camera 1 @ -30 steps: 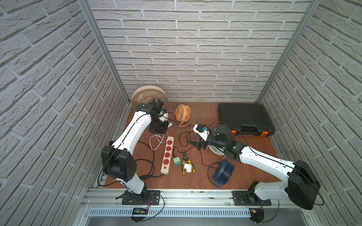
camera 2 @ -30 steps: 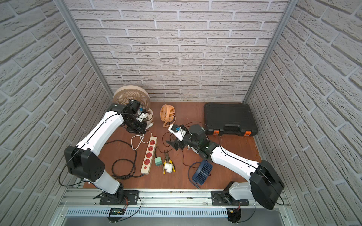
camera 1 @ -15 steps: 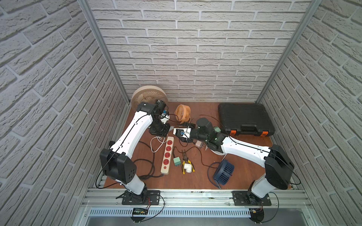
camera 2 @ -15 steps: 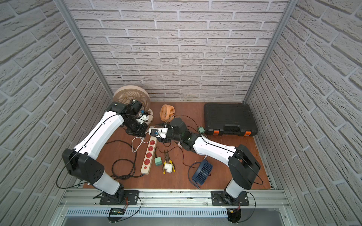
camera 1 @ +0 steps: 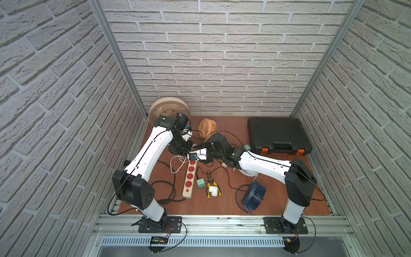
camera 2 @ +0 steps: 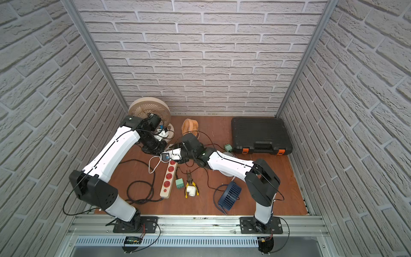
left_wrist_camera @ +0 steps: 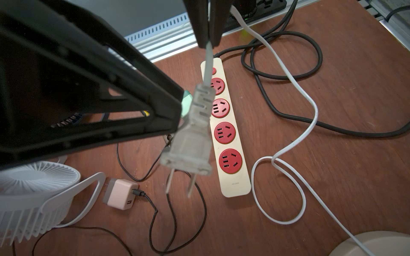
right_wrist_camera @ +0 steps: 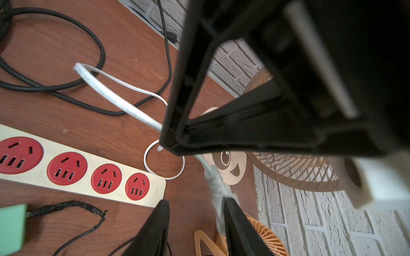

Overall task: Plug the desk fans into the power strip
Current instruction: Pick up the plug from the center of the board.

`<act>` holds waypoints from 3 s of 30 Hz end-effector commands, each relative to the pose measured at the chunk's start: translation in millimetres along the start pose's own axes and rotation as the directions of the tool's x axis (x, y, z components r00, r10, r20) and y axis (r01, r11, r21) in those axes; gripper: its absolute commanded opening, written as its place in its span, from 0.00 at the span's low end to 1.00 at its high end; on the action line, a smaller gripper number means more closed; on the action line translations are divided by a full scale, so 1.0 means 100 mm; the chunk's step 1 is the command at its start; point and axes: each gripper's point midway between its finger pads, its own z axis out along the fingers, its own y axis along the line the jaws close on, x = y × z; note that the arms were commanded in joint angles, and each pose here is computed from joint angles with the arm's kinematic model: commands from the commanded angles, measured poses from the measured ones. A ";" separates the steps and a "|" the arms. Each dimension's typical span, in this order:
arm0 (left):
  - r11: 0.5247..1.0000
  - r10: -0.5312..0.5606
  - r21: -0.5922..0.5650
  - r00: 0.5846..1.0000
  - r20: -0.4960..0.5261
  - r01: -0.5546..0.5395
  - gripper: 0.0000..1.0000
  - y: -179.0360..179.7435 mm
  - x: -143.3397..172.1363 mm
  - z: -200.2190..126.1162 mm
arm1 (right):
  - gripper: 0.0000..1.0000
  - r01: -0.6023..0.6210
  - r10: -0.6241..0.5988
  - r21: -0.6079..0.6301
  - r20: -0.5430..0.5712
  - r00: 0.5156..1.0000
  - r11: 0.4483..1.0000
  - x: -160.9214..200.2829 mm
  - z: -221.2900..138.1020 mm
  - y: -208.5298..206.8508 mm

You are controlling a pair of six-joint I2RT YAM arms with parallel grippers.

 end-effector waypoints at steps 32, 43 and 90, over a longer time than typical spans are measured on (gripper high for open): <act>1.000 0.018 -0.015 1.000 -0.010 -0.018 0.00 -0.01 0.06 -0.03 | 0.58 0.070 -0.073 0.209 0.006 0.997 0.975 -0.11 -0.03 -0.36; 0.999 0.029 -0.038 0.998 -0.049 -0.031 0.00 0.00 0.18 -0.04 | 0.56 0.062 -0.067 0.180 0.019 0.998 0.982 -0.17 0.13 -0.41; 0.990 0.060 0.129 0.998 0.030 -0.063 0.00 -0.33 0.06 -0.13 | 0.43 0.101 -0.149 0.321 0.126 0.981 0.941 -0.44 0.55 -0.35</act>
